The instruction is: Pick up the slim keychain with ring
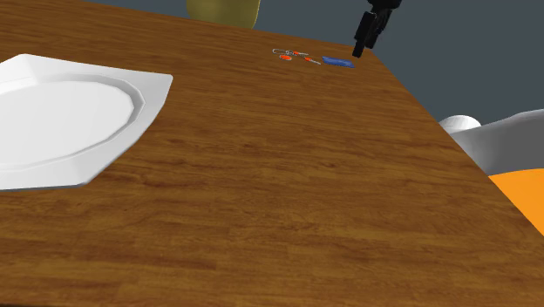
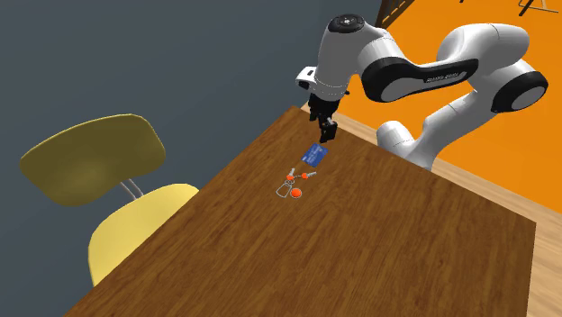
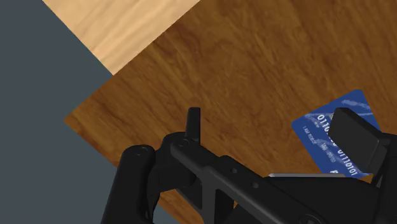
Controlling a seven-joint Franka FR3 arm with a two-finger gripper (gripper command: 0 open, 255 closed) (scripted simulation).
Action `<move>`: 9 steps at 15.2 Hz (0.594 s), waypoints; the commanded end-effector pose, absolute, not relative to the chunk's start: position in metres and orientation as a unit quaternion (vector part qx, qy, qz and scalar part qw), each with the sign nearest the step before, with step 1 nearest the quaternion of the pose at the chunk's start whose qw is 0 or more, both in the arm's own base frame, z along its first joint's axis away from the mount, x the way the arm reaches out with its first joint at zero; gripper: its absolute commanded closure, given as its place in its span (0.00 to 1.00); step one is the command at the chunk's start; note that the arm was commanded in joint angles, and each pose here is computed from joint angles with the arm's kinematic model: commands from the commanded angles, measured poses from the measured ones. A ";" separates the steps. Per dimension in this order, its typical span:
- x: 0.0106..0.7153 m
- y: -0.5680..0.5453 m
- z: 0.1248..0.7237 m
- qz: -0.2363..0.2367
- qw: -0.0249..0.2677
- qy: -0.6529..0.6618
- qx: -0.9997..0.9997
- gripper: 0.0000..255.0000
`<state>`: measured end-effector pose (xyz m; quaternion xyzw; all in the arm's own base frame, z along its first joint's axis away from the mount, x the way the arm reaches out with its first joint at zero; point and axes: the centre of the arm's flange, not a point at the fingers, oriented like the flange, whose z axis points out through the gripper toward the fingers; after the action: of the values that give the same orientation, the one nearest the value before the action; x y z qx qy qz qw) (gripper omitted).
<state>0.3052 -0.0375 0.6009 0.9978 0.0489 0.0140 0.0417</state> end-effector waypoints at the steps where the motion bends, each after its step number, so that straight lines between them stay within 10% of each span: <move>1: 0.305 -0.038 0.601 0.014 0.042 0.049 0.998 0.00; 9: 0.359 0.045 0.613 0.006 0.012 0.141 0.990 0.00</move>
<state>0.3526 0.0334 0.6100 0.9915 0.1286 0.0070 0.0164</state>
